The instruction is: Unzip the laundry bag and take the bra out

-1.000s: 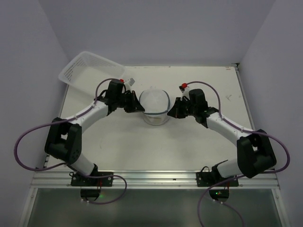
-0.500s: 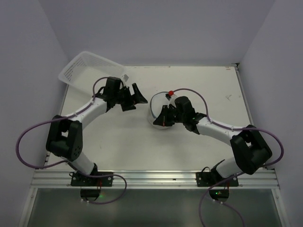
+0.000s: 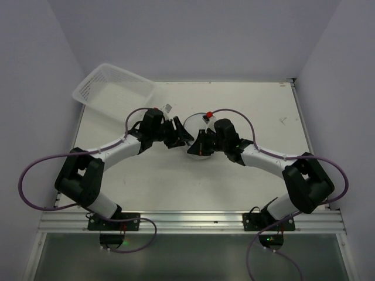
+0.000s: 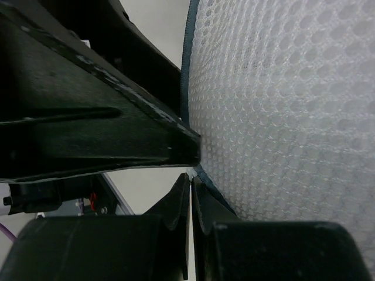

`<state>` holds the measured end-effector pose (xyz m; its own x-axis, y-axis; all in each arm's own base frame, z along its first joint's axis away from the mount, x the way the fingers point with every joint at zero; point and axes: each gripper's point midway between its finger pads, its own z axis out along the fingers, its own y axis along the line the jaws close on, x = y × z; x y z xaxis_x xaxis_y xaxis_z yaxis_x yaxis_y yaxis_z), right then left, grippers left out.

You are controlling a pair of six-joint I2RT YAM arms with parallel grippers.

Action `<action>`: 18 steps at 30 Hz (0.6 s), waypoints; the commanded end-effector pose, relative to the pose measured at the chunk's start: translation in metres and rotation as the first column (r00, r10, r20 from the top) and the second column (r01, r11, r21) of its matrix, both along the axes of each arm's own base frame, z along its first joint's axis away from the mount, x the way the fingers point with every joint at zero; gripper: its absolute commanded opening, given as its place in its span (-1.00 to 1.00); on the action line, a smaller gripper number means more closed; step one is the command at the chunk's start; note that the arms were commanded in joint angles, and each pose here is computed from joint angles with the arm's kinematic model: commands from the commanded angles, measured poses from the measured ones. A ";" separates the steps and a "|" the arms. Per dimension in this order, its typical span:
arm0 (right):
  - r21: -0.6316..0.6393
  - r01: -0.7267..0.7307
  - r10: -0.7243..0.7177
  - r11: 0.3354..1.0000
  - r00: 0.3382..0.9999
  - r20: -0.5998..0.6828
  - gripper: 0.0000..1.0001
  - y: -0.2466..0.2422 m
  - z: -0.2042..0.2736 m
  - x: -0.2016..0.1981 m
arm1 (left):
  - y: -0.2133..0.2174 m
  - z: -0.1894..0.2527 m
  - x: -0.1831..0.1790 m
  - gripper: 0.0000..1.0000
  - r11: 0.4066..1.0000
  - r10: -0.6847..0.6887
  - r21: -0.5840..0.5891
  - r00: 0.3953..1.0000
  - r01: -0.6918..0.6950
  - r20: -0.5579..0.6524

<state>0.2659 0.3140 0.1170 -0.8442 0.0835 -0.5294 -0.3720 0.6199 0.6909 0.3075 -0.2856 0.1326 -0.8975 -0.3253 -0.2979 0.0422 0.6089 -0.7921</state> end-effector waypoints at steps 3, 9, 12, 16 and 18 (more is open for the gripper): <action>0.035 -0.010 0.007 0.999 0.996 0.089 -1.00 0.004 0.028 0.007 | 0.000 -0.006 0.014 -0.37 0.998 0.054 0.007 0.998 -0.055 0.033; -0.096 0.071 -0.058 0.993 0.990 0.130 -1.00 -0.035 0.014 0.010 | 0.016 -0.009 0.017 -1.00 0.997 0.059 0.052 0.997 -0.061 0.040; -0.136 0.150 -0.138 0.979 0.986 0.096 -1.00 -0.079 -0.004 0.017 | 0.031 -0.012 0.013 -1.00 0.996 0.052 0.074 0.998 -0.054 0.028; -0.174 0.236 -0.224 0.956 0.971 0.085 -1.00 -0.127 -0.012 0.032 | 0.047 -0.010 0.009 -1.00 0.995 0.040 0.088 0.999 -0.042 0.033; -0.194 0.197 -0.179 0.961 0.978 0.108 -1.00 -0.128 -0.011 0.032 | 0.049 -0.005 0.008 -1.00 0.997 0.006 0.080 0.998 -0.010 0.055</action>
<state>0.3042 0.1990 0.1120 -0.7739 0.2063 -0.5988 -0.2431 0.7763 0.5816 0.3204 -0.2532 0.1258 -0.8779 -0.3547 -0.3217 0.0238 0.6387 -0.7691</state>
